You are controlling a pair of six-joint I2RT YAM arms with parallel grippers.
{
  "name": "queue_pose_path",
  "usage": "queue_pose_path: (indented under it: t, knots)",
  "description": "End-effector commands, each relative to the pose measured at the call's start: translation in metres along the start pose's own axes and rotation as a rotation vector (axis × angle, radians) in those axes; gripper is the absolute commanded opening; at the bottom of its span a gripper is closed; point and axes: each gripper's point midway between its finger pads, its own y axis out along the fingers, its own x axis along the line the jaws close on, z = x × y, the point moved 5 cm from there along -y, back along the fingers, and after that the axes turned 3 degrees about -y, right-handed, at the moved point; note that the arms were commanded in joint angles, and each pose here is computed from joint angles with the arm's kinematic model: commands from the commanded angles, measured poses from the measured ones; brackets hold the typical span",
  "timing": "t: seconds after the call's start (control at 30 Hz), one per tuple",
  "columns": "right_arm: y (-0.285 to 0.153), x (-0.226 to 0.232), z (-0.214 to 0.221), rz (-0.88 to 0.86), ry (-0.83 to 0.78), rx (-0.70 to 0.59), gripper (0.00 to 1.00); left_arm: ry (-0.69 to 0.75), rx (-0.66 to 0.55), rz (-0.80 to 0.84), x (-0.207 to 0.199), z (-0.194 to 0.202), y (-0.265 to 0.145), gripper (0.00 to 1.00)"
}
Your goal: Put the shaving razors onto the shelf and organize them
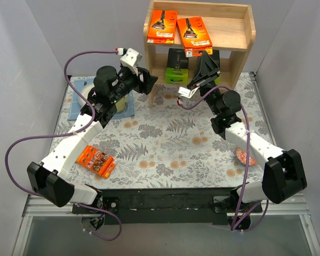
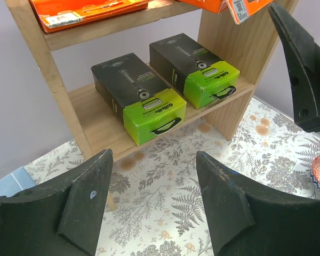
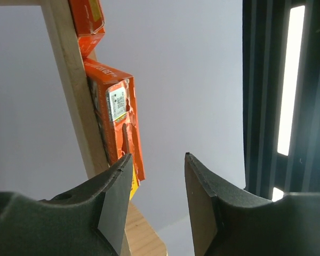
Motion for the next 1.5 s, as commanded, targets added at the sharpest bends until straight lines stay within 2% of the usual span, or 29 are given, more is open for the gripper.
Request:
queue_pose_path:
  t: [0.0, 0.17, 0.5, 0.8, 0.93, 1.13, 1.47]
  knots:
    - [0.000, -0.008, 0.000, -0.003, 0.026, -0.010, 0.51, 0.007, -0.028, 0.000, 0.001, -0.010, -0.004, 0.63]
    - [0.000, 0.000, 0.000, -0.034, 0.034, -0.008, 0.53, 0.005, -0.025, 0.000, 0.002, -0.008, -0.005, 0.63]
    - [0.027, 0.003, 0.012, 0.030, 0.006, 0.062, 0.52, -0.011, -0.015, -0.001, 0.004, -0.004, 0.000, 0.63]
    - [0.029, -0.012, 0.016, 0.050, -0.014, 0.084, 0.35, -0.019, -0.013, -0.002, 0.005, 0.000, -0.003, 0.63]
    - [0.029, -0.021, 0.013, 0.034, -0.030, 0.095, 0.20, -0.031, -0.014, 0.010, 0.003, 0.002, -0.003, 0.63]
    - [0.031, -0.029, 0.005, 0.001, -0.058, 0.144, 0.04, -0.045, -0.018, 0.023, 0.001, 0.000, -0.003, 0.63]
    - [0.045, -0.035, 0.003, -0.042, -0.093, 0.244, 0.01, -0.049, -0.017, 0.022, 0.000, 0.001, -0.011, 0.64]
